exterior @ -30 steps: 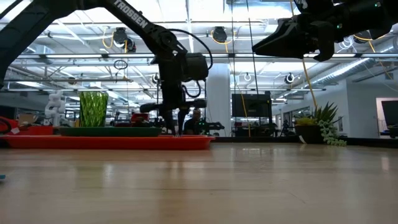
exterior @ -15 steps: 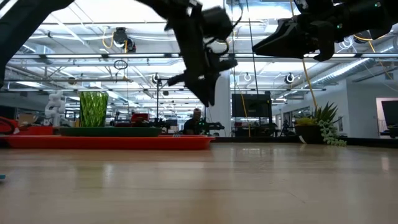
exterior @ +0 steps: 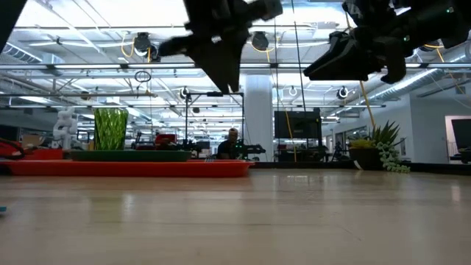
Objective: Pick and place plate/cup/fork/spoon on tray
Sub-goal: Put the blue spoon on the orange tray to the right side of the blue fork
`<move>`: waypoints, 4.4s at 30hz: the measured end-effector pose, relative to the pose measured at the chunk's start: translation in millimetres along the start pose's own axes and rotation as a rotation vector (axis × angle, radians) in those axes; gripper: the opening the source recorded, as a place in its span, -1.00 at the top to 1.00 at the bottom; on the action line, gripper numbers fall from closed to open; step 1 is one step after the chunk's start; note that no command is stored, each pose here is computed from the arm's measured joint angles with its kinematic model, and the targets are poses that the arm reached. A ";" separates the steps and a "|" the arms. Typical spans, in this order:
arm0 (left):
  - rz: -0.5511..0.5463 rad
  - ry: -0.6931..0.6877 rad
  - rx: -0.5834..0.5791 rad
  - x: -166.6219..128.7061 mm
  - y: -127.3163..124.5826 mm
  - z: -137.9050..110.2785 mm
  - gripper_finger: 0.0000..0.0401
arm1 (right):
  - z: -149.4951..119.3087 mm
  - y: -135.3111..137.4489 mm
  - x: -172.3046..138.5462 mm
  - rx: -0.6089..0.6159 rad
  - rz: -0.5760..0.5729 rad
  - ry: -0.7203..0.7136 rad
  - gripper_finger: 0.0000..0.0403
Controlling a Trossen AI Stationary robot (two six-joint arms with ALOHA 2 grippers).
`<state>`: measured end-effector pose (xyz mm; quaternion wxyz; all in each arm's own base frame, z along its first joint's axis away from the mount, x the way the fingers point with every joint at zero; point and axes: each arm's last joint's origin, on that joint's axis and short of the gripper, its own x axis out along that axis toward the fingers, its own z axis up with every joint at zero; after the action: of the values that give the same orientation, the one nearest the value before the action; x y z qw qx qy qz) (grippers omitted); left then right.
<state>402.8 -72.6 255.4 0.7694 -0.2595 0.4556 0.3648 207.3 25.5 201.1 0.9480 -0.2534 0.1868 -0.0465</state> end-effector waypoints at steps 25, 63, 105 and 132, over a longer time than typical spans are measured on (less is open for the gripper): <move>0.150 0.211 -0.773 -39.4 -38.1 -182.4 0.64 | 12.6 44.7 -22.0 0.051 0.138 -0.029 0.39; 0.645 0.256 -0.778 -0.3 -10.4 -220.3 0.64 | 18.3 59.0 -31.9 0.011 0.206 -0.072 0.39; 0.571 0.147 -0.691 15.7 19.0 -162.5 0.64 | 18.0 58.1 -31.6 -0.022 0.177 -0.068 0.39; 0.611 0.150 -0.757 53.9 43.5 -172.7 0.18 | 17.8 57.3 -31.5 -0.066 0.149 -0.063 0.39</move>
<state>296.8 -155.4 126.8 0.4442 -0.4009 0.4003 0.6941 184.5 89.2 197.2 0.9454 -0.2714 0.1765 0.0386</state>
